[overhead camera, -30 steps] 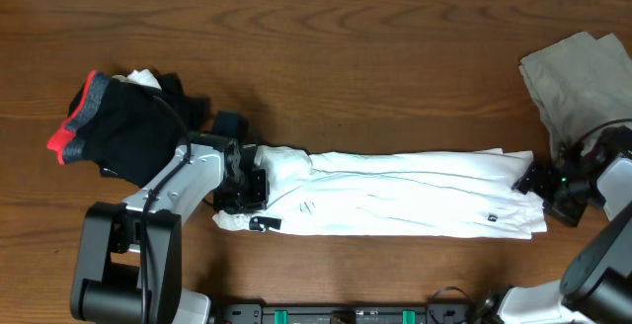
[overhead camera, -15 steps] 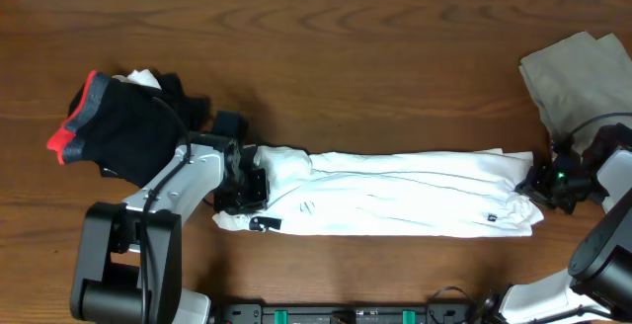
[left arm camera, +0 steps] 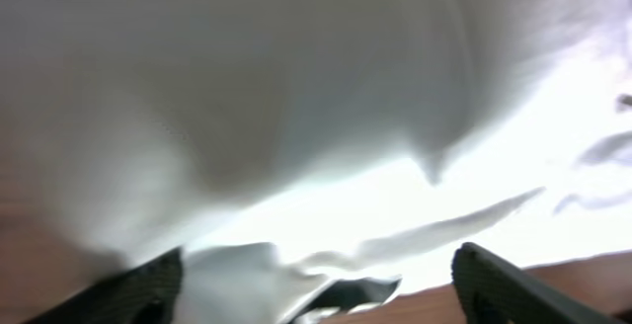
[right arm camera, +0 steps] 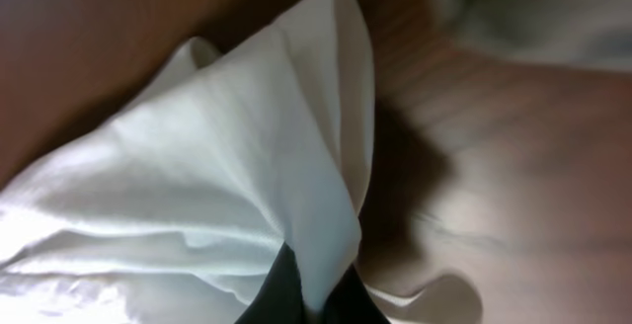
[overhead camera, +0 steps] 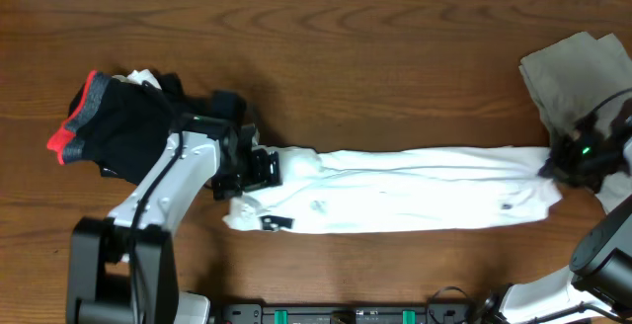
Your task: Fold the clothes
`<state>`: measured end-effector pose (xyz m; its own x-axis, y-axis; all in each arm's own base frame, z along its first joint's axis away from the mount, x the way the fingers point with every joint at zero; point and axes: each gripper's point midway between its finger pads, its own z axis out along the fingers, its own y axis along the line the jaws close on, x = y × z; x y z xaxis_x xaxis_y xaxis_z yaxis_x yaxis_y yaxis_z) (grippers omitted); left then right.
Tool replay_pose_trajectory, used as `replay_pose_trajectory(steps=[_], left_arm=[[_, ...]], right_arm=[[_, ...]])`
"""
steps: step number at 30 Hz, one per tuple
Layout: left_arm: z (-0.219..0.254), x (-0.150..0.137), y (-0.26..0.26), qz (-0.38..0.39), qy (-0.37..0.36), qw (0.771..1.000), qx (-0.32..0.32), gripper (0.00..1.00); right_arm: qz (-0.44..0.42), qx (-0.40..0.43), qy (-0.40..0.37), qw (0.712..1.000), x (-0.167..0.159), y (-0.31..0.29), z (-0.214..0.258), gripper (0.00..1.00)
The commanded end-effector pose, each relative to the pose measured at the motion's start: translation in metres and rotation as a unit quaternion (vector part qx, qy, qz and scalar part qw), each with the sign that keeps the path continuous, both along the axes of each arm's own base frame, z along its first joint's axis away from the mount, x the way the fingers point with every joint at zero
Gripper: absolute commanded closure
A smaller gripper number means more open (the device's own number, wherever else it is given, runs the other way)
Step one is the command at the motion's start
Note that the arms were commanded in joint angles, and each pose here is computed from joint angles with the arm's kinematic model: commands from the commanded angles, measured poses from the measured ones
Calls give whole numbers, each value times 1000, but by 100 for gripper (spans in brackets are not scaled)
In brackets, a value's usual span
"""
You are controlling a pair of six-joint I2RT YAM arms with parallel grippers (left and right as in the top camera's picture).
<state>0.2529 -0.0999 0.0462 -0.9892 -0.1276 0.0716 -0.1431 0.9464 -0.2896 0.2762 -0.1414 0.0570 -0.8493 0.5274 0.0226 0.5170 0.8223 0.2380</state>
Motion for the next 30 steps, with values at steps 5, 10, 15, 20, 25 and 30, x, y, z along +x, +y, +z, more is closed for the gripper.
replay_pose_trajectory(steps=[5,10,15,20,25,30], left_arm=[[25,6,-1,-2,-37,999,-6,11],[25,6,-1,-2,-38,999,-6,12],[25,6,-1,-2,-38,999,-6,12],[25,6,-1,-2,-38,999,-6,12],[25,6,-1,-2,-37,999,-6,12],[25,5,-1,-2,-36,999,-6,12]], right_arm=[[-32,-72,13,997,10,-31,56,99],[4,-63,28,998,16,-2,73,99],[63,-55,47,995,25,50,75,99],[108,-58,54,991,34,106,75,99],[145,-70,62,985,34,158,75,99],[193,-91,63,975,27,206,74,99]])
